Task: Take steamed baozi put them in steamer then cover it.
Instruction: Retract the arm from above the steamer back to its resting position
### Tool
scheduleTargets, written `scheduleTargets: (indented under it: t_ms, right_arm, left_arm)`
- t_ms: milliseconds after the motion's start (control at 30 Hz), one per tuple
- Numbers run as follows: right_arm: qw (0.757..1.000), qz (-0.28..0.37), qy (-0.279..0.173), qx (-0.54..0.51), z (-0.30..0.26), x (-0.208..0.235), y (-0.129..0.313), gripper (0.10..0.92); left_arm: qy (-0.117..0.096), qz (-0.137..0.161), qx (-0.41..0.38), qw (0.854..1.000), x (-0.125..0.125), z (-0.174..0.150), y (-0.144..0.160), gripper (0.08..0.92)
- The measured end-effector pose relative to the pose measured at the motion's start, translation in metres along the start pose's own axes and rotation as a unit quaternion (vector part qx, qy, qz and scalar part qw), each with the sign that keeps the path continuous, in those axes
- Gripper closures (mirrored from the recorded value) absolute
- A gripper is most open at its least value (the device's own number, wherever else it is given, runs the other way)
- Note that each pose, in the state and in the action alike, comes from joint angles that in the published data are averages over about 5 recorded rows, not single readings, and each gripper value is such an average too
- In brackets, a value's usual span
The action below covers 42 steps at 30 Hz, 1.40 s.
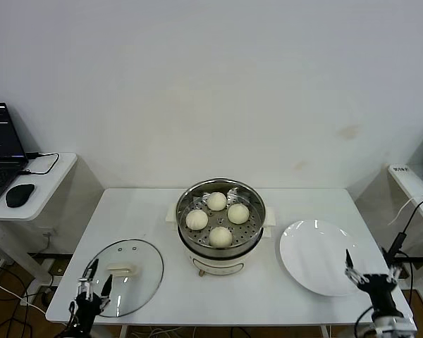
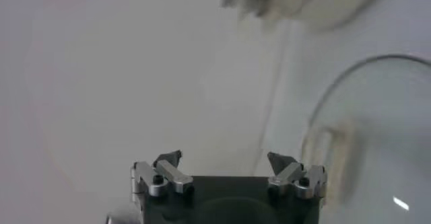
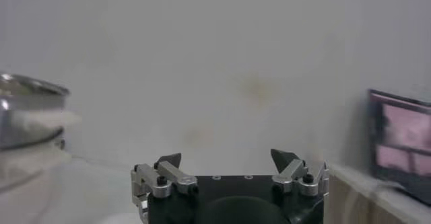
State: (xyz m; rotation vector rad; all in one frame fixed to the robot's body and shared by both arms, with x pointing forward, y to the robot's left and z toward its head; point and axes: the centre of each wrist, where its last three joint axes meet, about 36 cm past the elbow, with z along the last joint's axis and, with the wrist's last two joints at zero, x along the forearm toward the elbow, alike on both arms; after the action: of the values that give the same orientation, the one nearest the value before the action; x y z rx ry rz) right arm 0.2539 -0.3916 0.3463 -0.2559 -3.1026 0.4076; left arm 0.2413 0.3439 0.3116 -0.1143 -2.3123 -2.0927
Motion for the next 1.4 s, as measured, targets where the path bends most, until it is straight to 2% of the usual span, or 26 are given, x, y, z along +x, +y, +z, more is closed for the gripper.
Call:
scheduleTargets:
  t_ms: [167, 433, 1067, 1167, 1400]
  right_arm:
    - [1.000, 0.016, 0.011, 0.009, 0.004, 0.019, -0.001, 0.200]
    - [0.999, 0.033, 0.026, 0.018, 0.010, 0.038, -0.002, 0.200]
    - [0.997, 0.051, 0.044, 0.032, 0.022, 0.058, -0.006, 0.200]
    - [0.997, 0.051, 0.045, 0.033, 0.024, 0.059, -0.006, 0.200]
    - [0.997, 0.050, 0.047, 0.036, 0.025, 0.060, -0.005, 0.200]
  left_arm:
    - [-0.012, 0.019, -0.035, 0.999, -0.009, 0.005, -0.014, 0.177]
    - [-0.019, 0.036, -0.065, 0.997, -0.030, 0.015, -0.029, 0.177]
    - [-0.014, 0.033, -0.089, 0.995, -0.093, 0.032, -0.033, 0.177]
    - [-0.013, 0.035, -0.087, 0.995, -0.097, 0.033, -0.034, 0.204]
    - [-0.008, 0.045, -0.077, 0.996, -0.102, 0.032, -0.041, 0.398]
